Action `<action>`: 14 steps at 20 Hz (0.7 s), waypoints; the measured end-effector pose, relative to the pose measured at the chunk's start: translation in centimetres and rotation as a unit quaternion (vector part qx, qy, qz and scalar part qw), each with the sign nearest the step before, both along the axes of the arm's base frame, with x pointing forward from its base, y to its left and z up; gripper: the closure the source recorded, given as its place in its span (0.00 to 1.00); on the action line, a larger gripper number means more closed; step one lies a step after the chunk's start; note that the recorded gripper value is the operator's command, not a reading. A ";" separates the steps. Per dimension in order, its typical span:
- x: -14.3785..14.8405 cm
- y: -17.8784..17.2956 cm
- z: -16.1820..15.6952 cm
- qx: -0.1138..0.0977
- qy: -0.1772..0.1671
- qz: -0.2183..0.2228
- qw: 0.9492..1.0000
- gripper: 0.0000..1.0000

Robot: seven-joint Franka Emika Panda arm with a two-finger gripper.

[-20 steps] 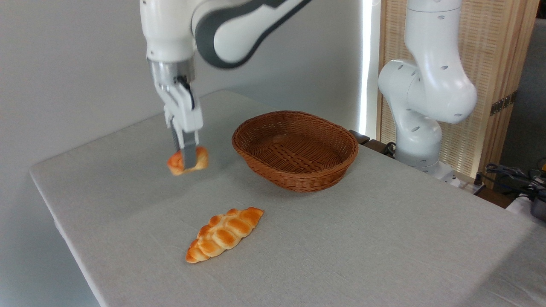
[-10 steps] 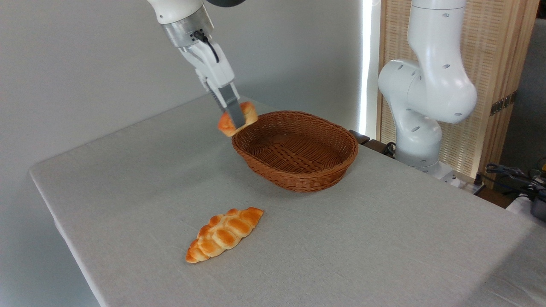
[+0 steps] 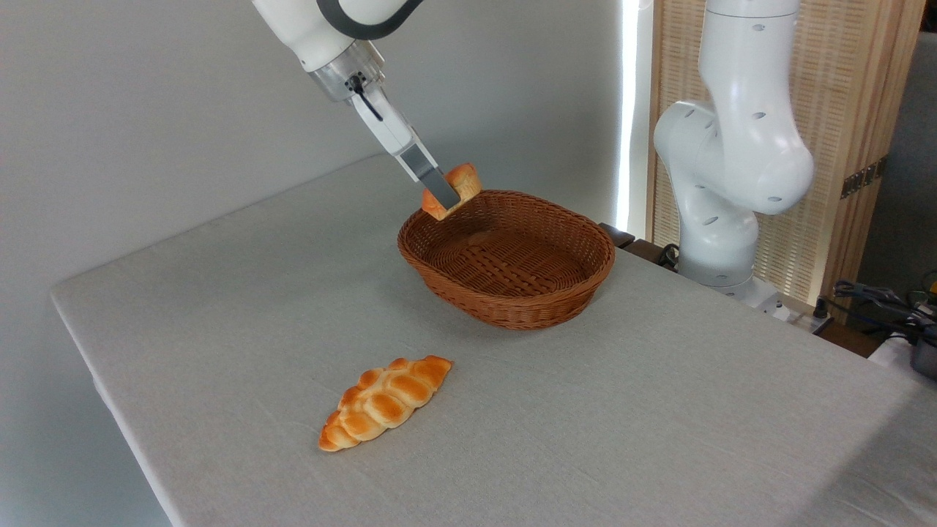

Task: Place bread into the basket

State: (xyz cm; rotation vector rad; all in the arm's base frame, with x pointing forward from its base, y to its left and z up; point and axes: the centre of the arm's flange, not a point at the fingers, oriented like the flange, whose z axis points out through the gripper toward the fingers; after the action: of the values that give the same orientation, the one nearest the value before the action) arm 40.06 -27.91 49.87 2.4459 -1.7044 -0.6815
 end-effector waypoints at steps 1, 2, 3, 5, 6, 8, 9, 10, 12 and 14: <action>-0.1 0.0 -0.2 -0.001 0.003 -0.005 1.000 0.00; 0.0 0.0 -0.3 -0.002 0.005 -0.009 1.000 0.00; 0.0 0.0 -0.4 -0.004 0.007 -0.013 1.000 0.00; 0.1 0.0 -0.6 -0.006 0.009 -0.019 1.000 0.00; 0.1 0.0 -0.7 -0.007 0.011 -0.020 1.000 0.00; 0.1 -0.2 -0.8 -0.007 0.012 -0.023 1.000 0.00; 0.1 -0.3 -0.9 -0.007 0.012 -0.024 1.000 0.00; 0.1 -0.3 -0.9 -0.008 0.011 -0.024 1.000 0.00; 0.3 -0.5 -0.8 -0.013 0.003 -0.024 1.000 0.00; 1.2 -0.6 -0.5 -0.026 -0.028 -0.021 0.999 0.00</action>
State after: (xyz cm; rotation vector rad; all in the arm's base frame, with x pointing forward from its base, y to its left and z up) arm 41.29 -28.55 49.36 2.4233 -1.7751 -0.5705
